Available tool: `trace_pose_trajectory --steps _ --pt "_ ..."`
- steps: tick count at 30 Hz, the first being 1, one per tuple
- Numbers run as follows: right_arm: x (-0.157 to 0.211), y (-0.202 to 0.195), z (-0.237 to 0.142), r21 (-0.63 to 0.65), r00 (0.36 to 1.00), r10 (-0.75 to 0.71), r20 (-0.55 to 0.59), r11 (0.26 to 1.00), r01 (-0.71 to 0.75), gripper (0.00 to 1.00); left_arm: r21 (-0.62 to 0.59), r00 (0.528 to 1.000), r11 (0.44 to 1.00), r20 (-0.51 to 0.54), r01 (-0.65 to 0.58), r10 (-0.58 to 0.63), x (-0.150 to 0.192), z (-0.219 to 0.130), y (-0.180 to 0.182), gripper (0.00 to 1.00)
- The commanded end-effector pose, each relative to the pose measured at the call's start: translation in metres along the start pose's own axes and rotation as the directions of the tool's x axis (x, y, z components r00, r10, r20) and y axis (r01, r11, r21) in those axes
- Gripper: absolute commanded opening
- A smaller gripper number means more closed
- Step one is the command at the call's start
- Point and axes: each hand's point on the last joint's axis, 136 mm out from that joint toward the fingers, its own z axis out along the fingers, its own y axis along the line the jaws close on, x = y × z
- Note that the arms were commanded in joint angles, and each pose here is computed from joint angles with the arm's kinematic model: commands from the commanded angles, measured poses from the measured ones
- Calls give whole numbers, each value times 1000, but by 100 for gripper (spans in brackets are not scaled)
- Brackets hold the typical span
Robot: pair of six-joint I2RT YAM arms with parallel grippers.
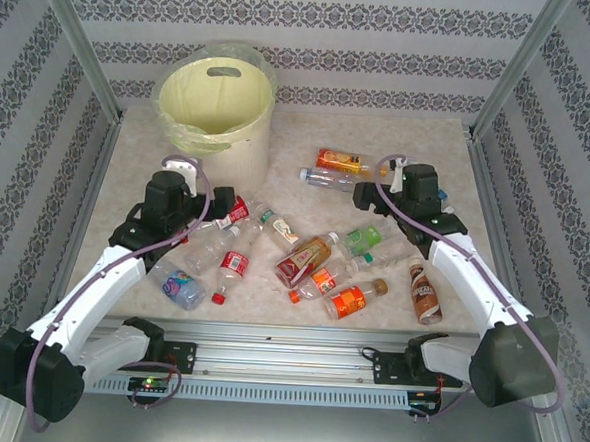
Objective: Put the plastic bottles in the bin
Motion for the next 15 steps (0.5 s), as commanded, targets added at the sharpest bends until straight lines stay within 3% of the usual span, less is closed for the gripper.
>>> trace_pose_trajectory --steps 1,4,7,10,15 --pt "9 26 4 -130 992 -94 -86 988 82 98 248 993 968 -117 39 -10 6 -13 -58 100" --pt "3 31 10 -154 984 -149 -95 979 133 98 432 988 902 -147 16 53 -2 -21 -105 100" --pt "-3 33 24 -164 969 -211 -131 968 188 98 515 978 857 -179 4 103 -9 -26 -136 100" --pt "-7 35 43 -183 951 -262 -166 955 231 98 554 976 833 -171 -18 135 -18 -26 -155 100" --pt "-7 31 76 -140 896 -369 -247 929 344 97 514 980 853 -106 -89 167 -31 -15 -158 100"
